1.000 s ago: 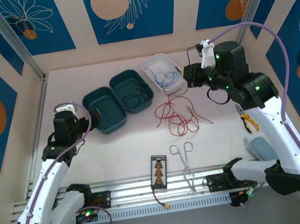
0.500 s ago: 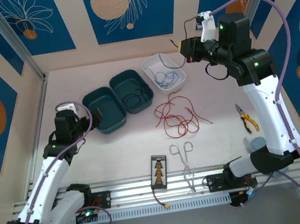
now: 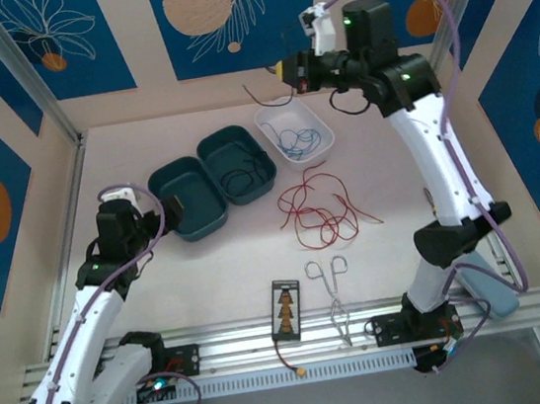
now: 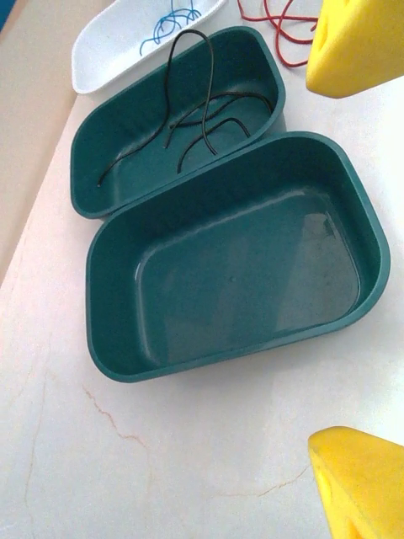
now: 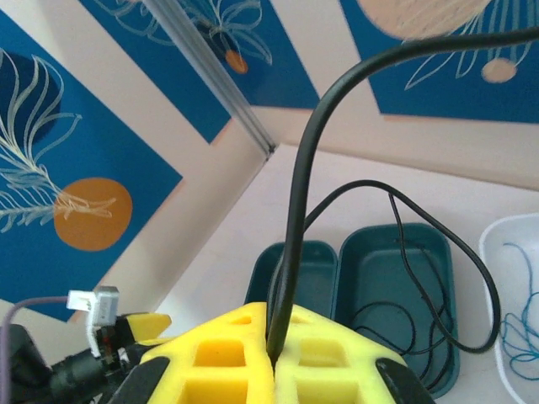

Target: Untangle the cables

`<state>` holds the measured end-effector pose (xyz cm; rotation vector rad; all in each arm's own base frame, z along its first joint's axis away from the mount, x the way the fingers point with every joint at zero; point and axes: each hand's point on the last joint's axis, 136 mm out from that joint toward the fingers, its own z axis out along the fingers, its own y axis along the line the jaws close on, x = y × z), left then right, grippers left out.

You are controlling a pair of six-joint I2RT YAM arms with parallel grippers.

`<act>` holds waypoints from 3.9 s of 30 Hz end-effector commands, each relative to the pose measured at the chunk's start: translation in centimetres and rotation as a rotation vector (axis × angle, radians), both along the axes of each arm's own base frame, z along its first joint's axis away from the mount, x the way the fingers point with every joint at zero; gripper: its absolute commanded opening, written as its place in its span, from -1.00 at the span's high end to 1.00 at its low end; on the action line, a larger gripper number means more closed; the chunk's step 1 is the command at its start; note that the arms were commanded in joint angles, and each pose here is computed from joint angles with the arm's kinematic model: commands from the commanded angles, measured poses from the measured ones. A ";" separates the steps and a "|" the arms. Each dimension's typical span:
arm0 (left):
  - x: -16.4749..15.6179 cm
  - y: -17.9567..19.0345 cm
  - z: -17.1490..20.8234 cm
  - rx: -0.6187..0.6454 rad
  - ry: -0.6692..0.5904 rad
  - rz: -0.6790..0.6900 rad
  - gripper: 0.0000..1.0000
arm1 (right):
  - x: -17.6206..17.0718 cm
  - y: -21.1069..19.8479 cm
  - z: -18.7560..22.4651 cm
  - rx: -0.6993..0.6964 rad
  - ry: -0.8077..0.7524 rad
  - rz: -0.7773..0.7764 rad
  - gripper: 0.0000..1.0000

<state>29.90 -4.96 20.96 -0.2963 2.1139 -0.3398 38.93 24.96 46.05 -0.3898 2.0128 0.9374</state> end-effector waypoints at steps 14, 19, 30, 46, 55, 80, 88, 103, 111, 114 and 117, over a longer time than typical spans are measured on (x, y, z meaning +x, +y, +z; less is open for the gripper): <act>-1.9 0.9 1.5 0.016 -0.029 0.024 -1.00 | 6.5 8.9 -18.6 -0.286 0.217 0.110 1.00; -1.8 1.0 1.2 0.017 -0.024 0.029 -1.00 | 5.9 9.3 -23.8 -0.364 0.328 0.092 1.00; -1.7 1.2 1.0 0.023 -0.020 0.038 -1.00 | 3.5 7.6 -31.9 -0.464 0.537 0.020 1.00; -1.7 1.1 1.2 0.015 -0.022 0.042 -1.00 | 5.8 8.1 -38.5 -0.583 0.605 0.021 1.00; -1.5 1.2 1.5 0.014 -0.024 0.045 -1.00 | 6.8 8.8 -41.1 -0.616 0.624 0.057 1.00; -1.3 1.2 1.1 0.007 -0.013 0.051 -1.00 | 4.1 8.3 -29.8 -0.556 0.534 0.045 0.04; -1.3 1.1 0.9 0.005 -0.012 0.048 -1.00 | 6.1 6.1 -28.9 -0.615 0.450 -0.131 0.07; -1.5 1.2 0.4 0.007 0.001 0.052 -1.00 | 6.4 10.1 -31.6 -0.588 0.426 -0.053 0.06; -1.6 1.4 0.1 0.019 0.007 0.057 -1.00 | 7.3 11.1 -34.7 -0.641 0.408 -0.020 0.13; -1.6 1.4 0.1 0.019 0.006 0.058 -1.00 | 7.3 11.5 -35.8 -0.648 0.405 0.013 0.19; -1.6 1.4 0.1 0.019 0.006 0.059 -1.00 | 7.3 12.0 -36.5 -0.654 0.396 0.035 0.41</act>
